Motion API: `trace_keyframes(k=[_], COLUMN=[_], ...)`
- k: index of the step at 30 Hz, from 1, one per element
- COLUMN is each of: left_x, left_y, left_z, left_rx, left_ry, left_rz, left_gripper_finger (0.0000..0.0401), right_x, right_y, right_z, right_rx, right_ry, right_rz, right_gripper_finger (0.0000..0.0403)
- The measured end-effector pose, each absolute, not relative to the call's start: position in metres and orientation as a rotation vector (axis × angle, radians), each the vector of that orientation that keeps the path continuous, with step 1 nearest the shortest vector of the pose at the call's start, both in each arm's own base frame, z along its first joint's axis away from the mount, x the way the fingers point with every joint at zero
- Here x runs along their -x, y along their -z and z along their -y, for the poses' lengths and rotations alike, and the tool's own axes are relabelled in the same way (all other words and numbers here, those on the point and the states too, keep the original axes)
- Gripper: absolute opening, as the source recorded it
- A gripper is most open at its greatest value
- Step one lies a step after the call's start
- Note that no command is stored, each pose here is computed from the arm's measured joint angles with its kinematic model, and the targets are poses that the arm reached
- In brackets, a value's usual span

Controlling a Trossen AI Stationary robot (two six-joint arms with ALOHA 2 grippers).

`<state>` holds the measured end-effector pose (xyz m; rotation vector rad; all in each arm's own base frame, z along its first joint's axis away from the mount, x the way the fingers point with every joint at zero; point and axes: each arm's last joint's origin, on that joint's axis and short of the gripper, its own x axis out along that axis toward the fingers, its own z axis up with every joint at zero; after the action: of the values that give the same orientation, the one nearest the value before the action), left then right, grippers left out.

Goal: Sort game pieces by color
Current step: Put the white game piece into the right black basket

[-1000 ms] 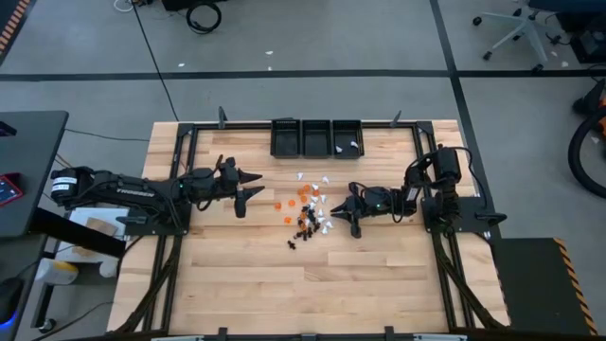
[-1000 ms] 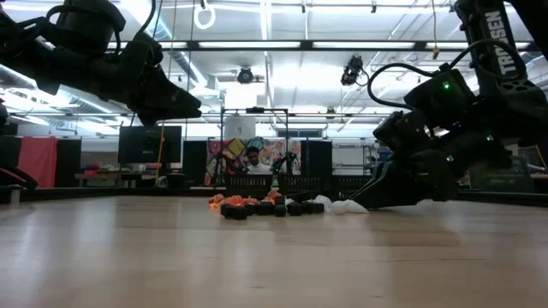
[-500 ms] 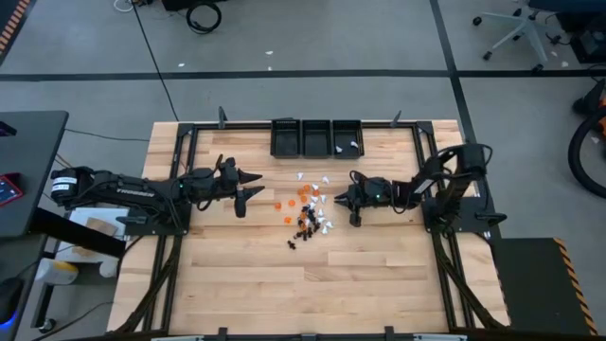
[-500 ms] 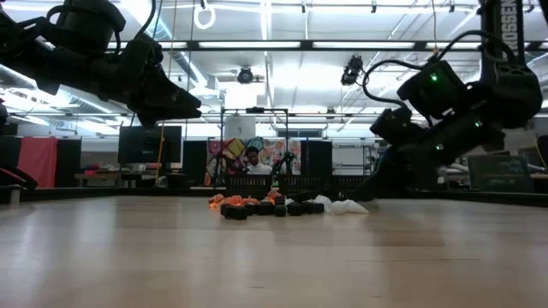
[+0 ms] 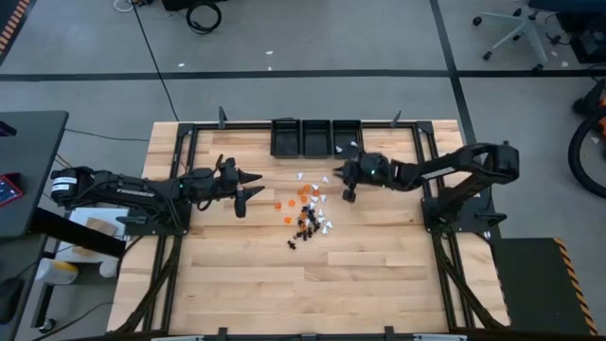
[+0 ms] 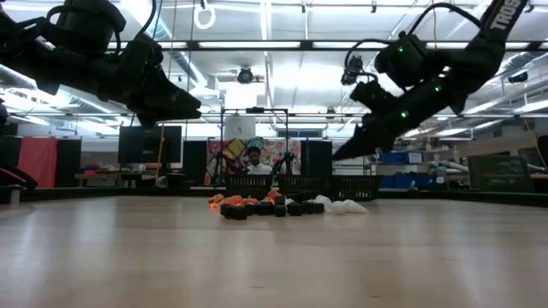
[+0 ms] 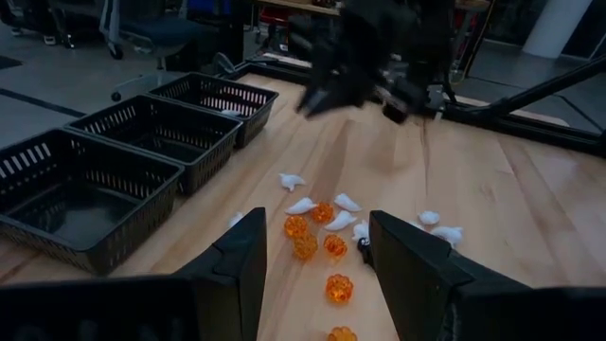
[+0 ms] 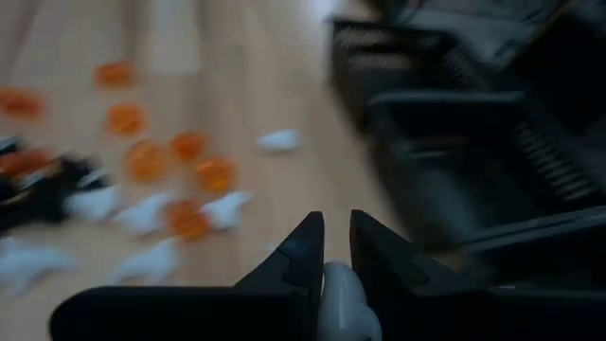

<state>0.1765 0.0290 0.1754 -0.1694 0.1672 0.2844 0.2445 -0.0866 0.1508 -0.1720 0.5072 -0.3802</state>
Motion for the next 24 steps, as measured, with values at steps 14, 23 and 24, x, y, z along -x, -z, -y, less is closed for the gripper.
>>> trace_keyframes(k=[14, 23, 24], left_x=[-0.177, -0.176, -0.176], left_y=[-0.176, -0.175, -0.175], left_z=[-0.029, -0.029, -0.029], left_rx=[0.170, 0.172, 0.172], left_ry=[-0.284, -0.285, -0.284], left_rz=[-0.162, -0.168, -0.168], left_gripper_finger=[0.0167, 0.0167, 0.0167], right_x=[-0.224, -0.227, -0.226], right_y=[-0.157, -0.149, -0.153], right_z=[0.162, 0.183, 0.183], right_rx=[0.116, 0.030, 0.028], right_ry=[0.627, 0.571, 0.570], right_rz=[-0.363, -0.392, -0.399], right_gripper_finger=[0.0066, 0.0144, 0.0154])
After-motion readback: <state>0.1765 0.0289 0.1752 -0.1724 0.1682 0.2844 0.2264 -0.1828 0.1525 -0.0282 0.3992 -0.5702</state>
